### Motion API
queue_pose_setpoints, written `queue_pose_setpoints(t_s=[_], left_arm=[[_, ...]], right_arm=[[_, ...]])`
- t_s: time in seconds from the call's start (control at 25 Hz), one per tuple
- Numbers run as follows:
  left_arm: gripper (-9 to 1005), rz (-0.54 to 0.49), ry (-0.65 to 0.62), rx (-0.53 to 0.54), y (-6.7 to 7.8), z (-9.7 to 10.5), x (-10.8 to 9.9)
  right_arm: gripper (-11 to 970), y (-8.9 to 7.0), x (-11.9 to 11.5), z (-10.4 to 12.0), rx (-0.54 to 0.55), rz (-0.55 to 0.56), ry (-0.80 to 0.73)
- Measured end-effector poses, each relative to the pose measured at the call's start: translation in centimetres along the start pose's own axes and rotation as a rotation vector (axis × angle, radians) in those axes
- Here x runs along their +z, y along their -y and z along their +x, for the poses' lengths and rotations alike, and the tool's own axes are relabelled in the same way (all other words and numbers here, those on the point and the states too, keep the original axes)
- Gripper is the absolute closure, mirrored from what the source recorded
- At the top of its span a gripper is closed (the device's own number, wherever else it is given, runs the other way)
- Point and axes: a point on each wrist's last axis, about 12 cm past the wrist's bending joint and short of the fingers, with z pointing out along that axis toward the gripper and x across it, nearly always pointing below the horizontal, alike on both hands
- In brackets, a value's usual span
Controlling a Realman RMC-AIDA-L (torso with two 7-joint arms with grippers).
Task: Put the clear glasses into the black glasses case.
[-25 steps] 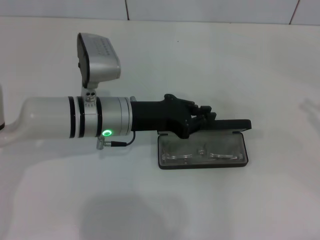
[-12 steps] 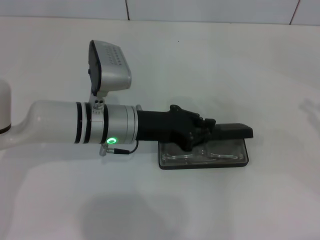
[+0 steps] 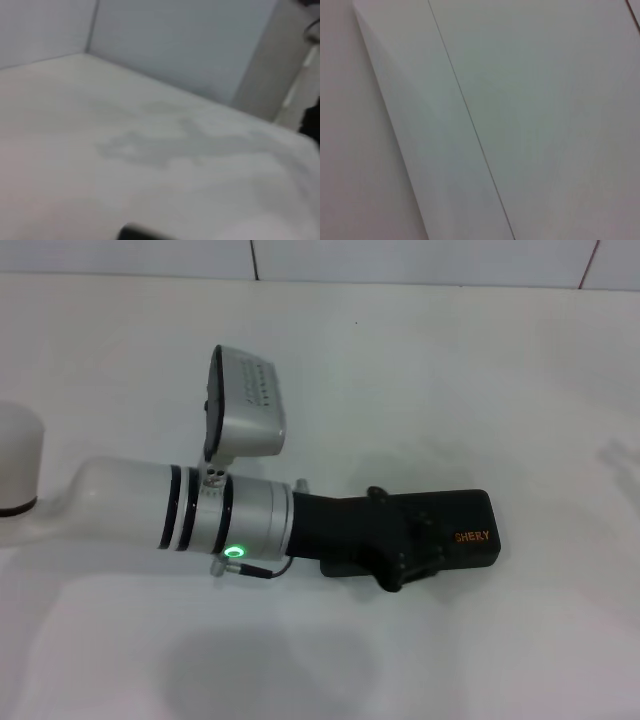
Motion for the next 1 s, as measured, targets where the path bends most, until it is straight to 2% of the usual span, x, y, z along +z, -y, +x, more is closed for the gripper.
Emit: queue_pose_setpoints(t_s=[0.12, 0.2, 0.32, 0.44, 0.48, 0.52, 0.64, 0.68, 0.88, 1.0], left_arm=[[791, 0.092, 0.102, 0.039, 1.4, -1.6, -0.5], [773, 0.145, 0.195, 0.061, 2.4, -2.7, -1.8], [745, 0.191, 0.325, 0.129, 4.0, -4.2, -5.3], [718, 0.254, 0.394, 0.267, 5.8, -4.4, -8.4], [709, 0.265, 0.404, 0.294, 6.1, -4.4, -9.0], [700, 0.273, 0.412, 0.308, 6.3, -4.3, -10.0], [673, 0.254, 0.42, 0.267, 6.0, -4.2, -12.3], [639, 0.247, 0.422, 0.253, 5.9, -4.0, -13.0], [472, 0.203, 0.416, 0.184, 5.2, -3.1, -15.6], [395, 0.192, 0.39, 0.16, 5.1, -2.7, -16.0]], right_arm=[[781, -0.1, -0.3, 0.1, 0.005, -0.005, -0.022], [770, -0.2, -0.3, 0.3, 0.004, -0.024, -0.054], [753, -0.7, 0.4, 0.8, -0.021, -0.096, -0.109], [735, -1.2, 1.2, 1.3, -0.042, -0.16, -0.137], [730, -2.1, 2.4, 2.3, -0.039, -0.257, -0.178], [724, -2.3, 2.7, 2.5, -0.037, -0.279, -0.186], [707, -3.3, 4.0, 3.5, -0.015, -0.386, -0.207], [701, -4.1, 5.0, 4.0, 0.007, -0.473, -0.211], [516, -5.7, 7.6, 5.1, 0.054, -0.643, -0.177], [410, -5.9, 9.1, 5.5, 0.047, -0.671, -0.186]])
